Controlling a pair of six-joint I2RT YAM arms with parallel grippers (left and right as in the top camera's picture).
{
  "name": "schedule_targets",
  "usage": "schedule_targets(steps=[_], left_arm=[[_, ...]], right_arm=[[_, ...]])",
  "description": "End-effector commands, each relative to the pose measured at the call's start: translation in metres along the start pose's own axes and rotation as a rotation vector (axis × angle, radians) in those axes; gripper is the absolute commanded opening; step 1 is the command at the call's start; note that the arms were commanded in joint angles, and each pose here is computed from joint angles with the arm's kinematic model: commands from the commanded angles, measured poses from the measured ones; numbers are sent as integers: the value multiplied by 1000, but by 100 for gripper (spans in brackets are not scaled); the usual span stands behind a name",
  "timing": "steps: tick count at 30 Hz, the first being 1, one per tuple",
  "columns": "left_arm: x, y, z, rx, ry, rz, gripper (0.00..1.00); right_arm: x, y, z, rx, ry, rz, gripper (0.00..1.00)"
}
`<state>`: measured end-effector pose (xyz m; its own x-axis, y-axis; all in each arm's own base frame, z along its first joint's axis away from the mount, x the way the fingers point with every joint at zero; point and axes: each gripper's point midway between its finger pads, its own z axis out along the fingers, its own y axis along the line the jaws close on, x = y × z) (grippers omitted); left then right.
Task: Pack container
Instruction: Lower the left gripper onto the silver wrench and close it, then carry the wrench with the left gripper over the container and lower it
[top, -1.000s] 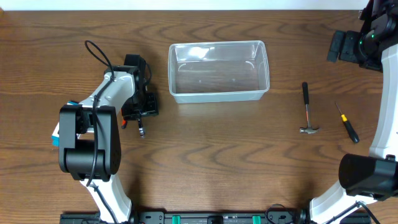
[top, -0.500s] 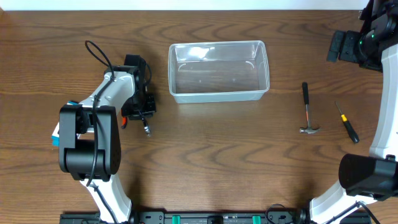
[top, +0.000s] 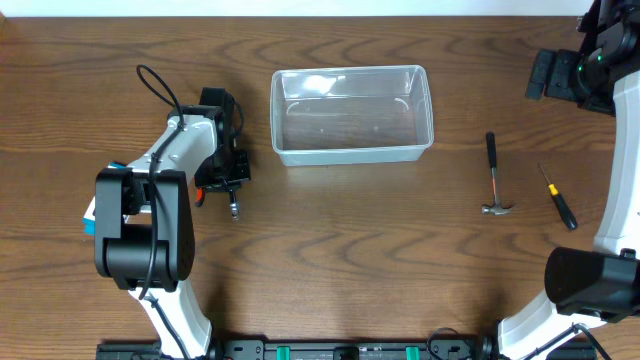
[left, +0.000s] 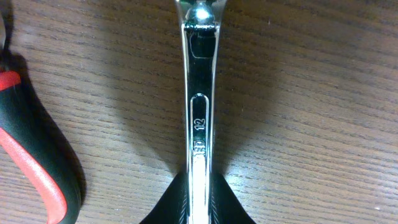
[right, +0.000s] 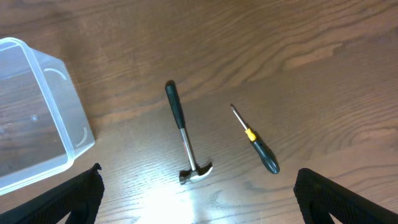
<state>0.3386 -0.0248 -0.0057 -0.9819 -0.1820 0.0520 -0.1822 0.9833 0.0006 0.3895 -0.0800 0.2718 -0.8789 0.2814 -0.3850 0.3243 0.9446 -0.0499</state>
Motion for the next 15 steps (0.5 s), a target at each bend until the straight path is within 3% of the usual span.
schedule_targets(steps=[1,10,15], left_arm=[[11,9,22,-44,65,0,11],[10,9,18,-43,63,0,6],[-4,5,-20,-26,-4,2,6]], right_arm=[[1,-3,0,11,-1,-9,99],[1,-3,0,11,-1,-9,99],[1,-3,0,11,-1,-9,99]])
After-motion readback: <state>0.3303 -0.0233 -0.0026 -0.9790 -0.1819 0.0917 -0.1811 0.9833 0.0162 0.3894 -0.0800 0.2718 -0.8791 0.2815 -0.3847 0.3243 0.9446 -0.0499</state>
